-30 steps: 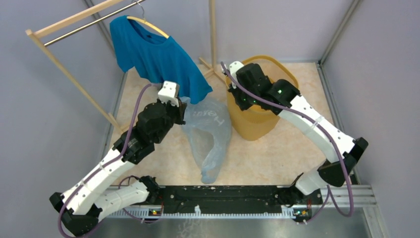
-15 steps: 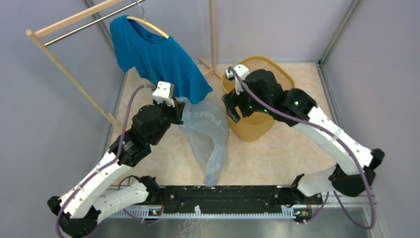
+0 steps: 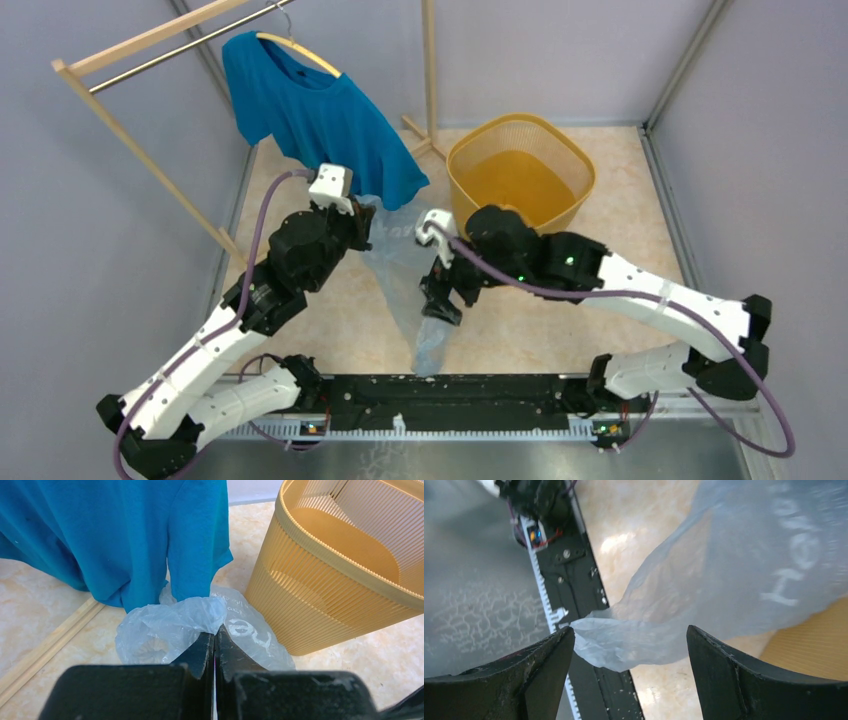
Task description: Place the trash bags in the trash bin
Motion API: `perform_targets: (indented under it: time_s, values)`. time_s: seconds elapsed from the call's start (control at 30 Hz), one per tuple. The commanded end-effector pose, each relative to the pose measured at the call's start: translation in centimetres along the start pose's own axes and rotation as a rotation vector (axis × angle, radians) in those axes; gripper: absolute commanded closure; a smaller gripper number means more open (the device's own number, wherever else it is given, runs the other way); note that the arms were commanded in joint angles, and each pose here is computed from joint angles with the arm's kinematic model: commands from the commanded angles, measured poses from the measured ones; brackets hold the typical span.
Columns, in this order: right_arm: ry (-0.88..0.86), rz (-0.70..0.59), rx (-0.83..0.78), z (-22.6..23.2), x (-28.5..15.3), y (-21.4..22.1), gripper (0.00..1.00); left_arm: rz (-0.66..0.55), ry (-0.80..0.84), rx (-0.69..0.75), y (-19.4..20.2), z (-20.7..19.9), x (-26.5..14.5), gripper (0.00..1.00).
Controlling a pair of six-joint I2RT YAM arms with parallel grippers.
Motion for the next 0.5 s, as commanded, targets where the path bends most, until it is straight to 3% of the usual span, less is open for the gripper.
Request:
perform_targets:
  time_s: [0.0, 0.17, 0.3, 0.47]
  values:
    - [-0.054, 0.012, -0.077, 2.3, 3.3, 1.0, 0.18, -0.033, 0.019, -0.031, -0.6, -0.5, 0.2, 1.0]
    - [-0.001, 0.027, -0.183, 3.0, 5.4, 2.8, 0.14, -0.017, 0.028, -0.043, -0.2, -0.6, 0.0, 1.0]
    - [0.145, 0.046, -0.215, 1.6, 6.5, 5.9, 0.13, -0.013, 0.033, -0.053, -0.1, -0.5, -0.4, 1.0]
    - [0.135, -0.085, -0.224, 2.0, 4.9, 5.7, 0.14, -0.003, 0.023, -0.052, -0.2, -0.3, -0.8, 1.0]
Point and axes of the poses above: each gripper's point midway between its finger pads, its own x axis out along the fingers, its own z axis along the line the jaws close on, y = z × x, the point moved 2 cm from there along -x, back along the fingers, and after that the axes turned 11 degrees about -x, right-handed, at the moved point
